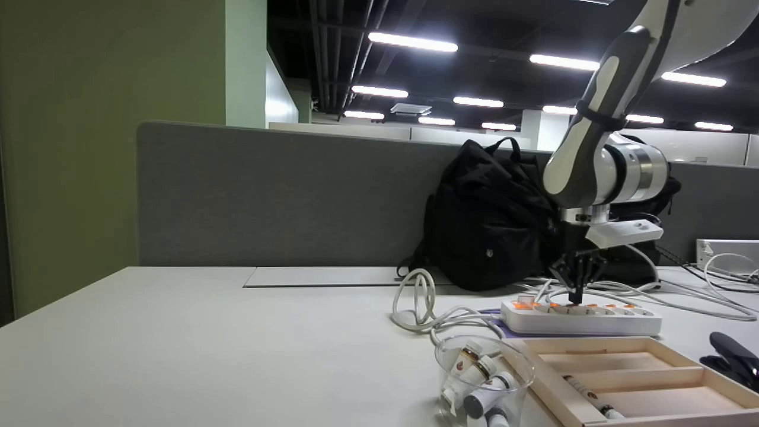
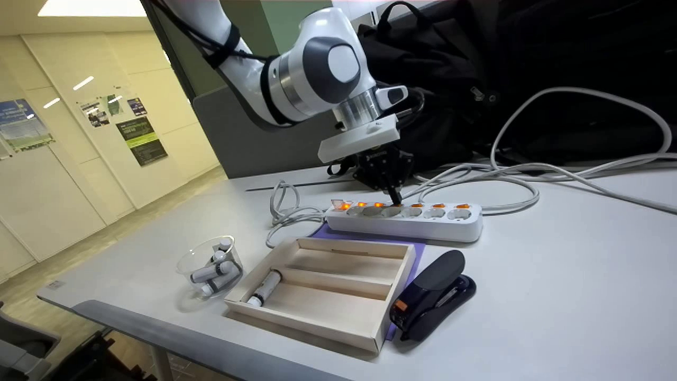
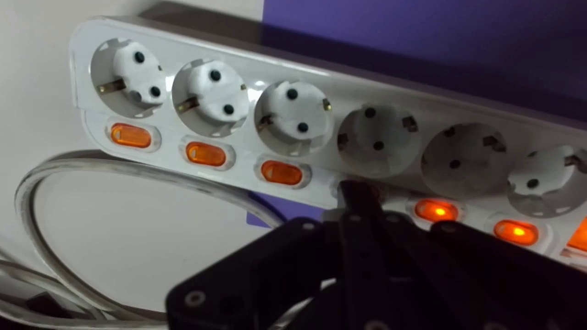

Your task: Switch on the middle switch on the adapter

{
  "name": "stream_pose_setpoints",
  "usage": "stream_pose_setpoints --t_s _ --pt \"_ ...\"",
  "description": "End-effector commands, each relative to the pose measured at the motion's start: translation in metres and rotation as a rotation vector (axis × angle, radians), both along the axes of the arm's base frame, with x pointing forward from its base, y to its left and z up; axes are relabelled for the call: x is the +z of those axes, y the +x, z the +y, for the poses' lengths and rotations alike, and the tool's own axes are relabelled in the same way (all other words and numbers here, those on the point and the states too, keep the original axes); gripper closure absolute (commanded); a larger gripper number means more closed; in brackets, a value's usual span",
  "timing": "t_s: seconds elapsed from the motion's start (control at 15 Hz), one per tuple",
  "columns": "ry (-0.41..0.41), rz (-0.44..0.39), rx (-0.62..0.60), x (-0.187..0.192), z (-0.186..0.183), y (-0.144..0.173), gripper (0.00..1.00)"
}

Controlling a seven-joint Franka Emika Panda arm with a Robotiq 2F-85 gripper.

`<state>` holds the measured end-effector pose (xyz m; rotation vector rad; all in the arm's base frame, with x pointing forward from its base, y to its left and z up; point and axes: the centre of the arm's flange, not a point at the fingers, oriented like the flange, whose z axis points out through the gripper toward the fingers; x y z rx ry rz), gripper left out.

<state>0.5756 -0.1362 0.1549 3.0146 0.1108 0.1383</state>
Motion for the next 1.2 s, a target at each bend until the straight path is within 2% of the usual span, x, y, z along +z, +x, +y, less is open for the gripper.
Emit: stream_pose_setpoints --t_s 0.0,0.8,1.13 --pt "0.013 -0.024 -0.001 0.000 -0.004 0.012 1.00" --pt "0.019 0.008 -0.018 -0.017 -0.014 0.012 1.00" --pt "0.053 -0.014 -0.015 -0.028 -0.021 0.007 1.00"
